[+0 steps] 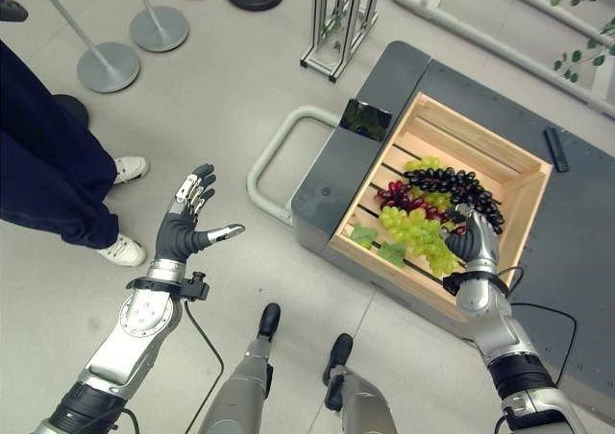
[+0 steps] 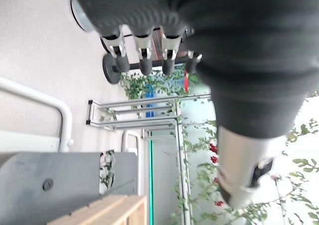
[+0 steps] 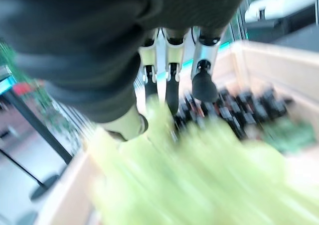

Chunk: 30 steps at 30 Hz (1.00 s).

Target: Pick up the fruits from the basket on one side to the basket on the other side

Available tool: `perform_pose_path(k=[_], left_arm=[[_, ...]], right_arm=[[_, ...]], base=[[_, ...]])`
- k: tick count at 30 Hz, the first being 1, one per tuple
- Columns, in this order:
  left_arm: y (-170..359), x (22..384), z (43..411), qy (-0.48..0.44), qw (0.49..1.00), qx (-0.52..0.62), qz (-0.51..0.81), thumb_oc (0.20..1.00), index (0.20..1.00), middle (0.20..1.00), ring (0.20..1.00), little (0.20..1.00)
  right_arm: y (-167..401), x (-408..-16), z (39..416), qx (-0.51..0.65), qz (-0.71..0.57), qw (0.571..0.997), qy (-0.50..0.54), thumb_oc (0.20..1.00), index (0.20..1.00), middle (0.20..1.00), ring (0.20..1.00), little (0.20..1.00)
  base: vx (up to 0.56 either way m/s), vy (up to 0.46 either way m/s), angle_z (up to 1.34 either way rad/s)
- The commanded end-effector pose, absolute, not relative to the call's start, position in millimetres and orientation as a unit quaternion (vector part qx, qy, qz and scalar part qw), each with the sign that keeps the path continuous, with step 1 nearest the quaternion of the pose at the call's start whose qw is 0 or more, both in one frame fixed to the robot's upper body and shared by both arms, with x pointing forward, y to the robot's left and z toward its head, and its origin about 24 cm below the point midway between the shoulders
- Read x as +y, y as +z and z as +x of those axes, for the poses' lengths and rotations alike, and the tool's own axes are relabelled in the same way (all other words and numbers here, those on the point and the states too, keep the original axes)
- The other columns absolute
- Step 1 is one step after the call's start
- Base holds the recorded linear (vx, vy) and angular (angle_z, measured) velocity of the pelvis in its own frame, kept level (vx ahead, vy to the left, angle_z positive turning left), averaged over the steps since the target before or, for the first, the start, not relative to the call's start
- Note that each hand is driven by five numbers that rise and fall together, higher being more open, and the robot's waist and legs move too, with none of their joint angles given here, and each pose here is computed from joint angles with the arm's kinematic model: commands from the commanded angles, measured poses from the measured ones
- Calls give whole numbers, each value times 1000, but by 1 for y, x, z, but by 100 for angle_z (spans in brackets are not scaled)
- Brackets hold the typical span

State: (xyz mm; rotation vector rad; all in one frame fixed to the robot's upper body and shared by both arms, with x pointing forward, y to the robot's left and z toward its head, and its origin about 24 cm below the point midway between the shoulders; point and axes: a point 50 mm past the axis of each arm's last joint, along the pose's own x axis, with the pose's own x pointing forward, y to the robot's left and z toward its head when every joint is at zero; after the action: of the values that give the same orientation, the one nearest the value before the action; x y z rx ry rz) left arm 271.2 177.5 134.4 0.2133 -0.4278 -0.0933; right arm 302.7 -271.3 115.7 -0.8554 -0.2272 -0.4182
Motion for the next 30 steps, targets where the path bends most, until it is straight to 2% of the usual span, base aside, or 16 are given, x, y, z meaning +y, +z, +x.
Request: perform_pose_path(k=[1,10,14,16,17,18,19,24,30], left_arm=[[142,177,259,-71,966,-235,84,1000,1000,1000,1000,1000],[129,174,253,-102,973,-200,60,1000,1000,1000,1000,1000],[121,165,252,-133,973,-180,53,1000,1000,1000,1000,1000],[121,165,252,-135,972,-180,61,1000,1000,1000,1000,1000],[122,163,252,-138,972,-183,57,1000,1000,1000,1000,1000],[122,164,252,-135,972,-185,54,1000,1000,1000,1000,1000],[123,163,251,-136,972,-188,45,1000,1000,1000,1000,1000],[136,158,251,-141,966,-216,11,1000,1000,1000,1000,1000],[140,153,254,-133,964,-229,4,1000,1000,1000,1000,1000]], right_arm=[[139,-276,300,-159,-448,856,-204,200,200,200,200,200],[166,-273,290,-216,-445,845,-204,200,200,200,200,200],[174,-266,290,-235,-443,848,-175,200,200,200,200,200],[166,-263,295,-210,-452,856,-139,200,200,200,200,200],[164,-263,297,-200,-460,855,-131,241,241,241,241,241],[162,-262,299,-198,-460,856,-130,1000,1000,1000,1000,1000],[145,-259,305,-164,-448,872,-110,1000,1000,1000,1000,1000],[109,-243,329,-88,-458,882,-69,1000,1000,1000,1000,1000],[93,-250,340,-41,-467,878,-96,1000,1000,1000,1000,1000]], base=[[53,-7,-10],[79,3,-8],[47,11,-10],[30,14,-12],[-2,8,-24],[-28,-11,-34],[-28,-10,-32],[-94,-32,-8],[-80,-55,9]])
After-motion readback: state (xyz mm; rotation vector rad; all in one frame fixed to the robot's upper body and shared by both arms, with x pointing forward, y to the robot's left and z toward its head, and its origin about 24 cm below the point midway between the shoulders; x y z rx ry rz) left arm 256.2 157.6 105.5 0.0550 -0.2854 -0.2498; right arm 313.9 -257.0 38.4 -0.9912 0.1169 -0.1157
